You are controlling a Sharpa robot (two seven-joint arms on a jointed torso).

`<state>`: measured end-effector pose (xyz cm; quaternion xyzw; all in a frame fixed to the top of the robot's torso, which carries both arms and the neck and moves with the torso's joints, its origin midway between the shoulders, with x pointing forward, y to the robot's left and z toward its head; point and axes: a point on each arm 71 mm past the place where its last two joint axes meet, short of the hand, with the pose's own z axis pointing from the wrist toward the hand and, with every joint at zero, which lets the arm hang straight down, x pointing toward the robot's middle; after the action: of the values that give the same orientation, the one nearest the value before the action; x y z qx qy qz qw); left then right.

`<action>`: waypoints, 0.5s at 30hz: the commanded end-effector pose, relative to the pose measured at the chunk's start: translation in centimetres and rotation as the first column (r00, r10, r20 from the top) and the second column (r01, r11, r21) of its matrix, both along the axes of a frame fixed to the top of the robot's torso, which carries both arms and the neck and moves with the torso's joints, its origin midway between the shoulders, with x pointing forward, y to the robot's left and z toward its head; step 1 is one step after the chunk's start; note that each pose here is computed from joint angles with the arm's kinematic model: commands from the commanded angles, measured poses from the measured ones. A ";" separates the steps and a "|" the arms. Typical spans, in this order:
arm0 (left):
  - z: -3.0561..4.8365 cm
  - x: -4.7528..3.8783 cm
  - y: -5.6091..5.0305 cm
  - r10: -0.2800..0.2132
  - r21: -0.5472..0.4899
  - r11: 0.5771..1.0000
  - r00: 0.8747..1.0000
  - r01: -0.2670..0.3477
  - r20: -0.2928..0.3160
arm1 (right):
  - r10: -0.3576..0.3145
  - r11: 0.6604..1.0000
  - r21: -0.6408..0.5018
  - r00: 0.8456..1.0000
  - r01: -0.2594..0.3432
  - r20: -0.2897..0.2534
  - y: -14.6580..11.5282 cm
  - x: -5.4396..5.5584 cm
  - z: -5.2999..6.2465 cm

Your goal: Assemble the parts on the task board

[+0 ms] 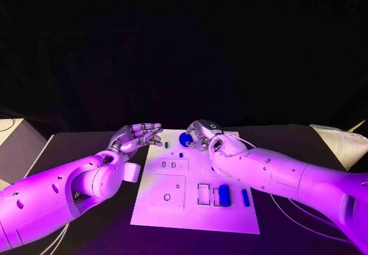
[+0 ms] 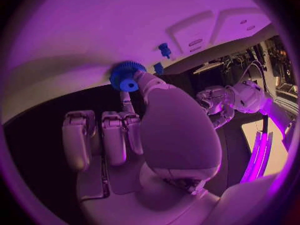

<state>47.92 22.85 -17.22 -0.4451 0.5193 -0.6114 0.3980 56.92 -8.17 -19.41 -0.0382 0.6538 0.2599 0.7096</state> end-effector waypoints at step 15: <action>0.13 -0.03 -0.1 -0.008 -0.002 1.000 1.000 0.008 0.012 | 0.055 0.998 0.008 0.998 -0.056 0.023 0.9 -1.0 0.1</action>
<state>47.92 22.94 -17.23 -0.4453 0.5193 -0.6108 0.3987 56.18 -7.69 -19.46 -0.0453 0.6488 0.2742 0.7084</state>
